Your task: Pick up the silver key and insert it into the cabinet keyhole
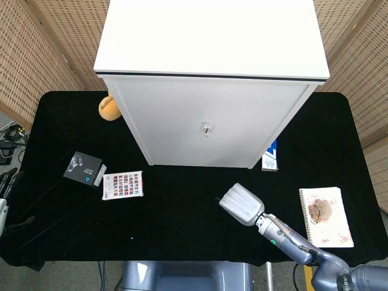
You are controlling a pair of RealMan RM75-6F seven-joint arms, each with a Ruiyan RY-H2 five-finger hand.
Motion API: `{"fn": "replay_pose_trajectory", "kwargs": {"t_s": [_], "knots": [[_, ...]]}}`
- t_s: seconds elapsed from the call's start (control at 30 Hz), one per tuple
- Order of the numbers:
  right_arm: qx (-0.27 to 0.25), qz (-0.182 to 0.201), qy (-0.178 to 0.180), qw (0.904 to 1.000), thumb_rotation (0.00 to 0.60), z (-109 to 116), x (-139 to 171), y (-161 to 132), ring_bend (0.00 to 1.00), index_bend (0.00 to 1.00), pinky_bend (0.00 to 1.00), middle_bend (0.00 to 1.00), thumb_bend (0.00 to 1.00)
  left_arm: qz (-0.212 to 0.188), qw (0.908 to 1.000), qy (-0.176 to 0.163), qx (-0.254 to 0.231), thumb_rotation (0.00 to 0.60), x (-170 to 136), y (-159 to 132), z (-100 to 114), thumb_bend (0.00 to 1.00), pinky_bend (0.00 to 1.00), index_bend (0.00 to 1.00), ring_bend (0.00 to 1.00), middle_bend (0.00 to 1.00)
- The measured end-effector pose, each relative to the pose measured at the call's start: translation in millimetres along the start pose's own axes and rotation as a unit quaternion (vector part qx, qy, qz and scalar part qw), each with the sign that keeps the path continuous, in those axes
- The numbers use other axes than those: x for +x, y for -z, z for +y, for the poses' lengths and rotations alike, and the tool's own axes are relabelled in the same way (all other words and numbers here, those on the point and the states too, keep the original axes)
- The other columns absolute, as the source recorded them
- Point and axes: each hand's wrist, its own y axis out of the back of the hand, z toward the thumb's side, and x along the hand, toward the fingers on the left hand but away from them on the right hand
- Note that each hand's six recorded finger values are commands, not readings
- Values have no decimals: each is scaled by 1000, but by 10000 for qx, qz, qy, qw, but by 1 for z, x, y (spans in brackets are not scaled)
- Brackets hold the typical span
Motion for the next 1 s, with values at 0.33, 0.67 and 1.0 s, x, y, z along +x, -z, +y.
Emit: {"fn": "replay_pose_trajectory", "kwargs": {"t_s": [0.33, 0.67, 1.0], "knots": [[862, -300, 533, 9944, 600, 77, 3, 33, 874, 633, 1000, 873, 596, 75, 10000, 48, 9, 600, 4, 3, -2, 0, 0, 0, 0, 0], [955, -377, 928, 9904, 600, 119, -8, 39, 874, 643, 1000, 873, 595, 158, 9998, 91, 30, 600, 8, 6, -5, 0, 0, 0, 0, 0], [1042, -471, 1300, 9849, 600, 146, -37, 38, 874, 655, 1000, 874, 596, 239, 9997, 67, -28, 600, 11, 12, -2, 0, 0, 0, 0, 0]]}}
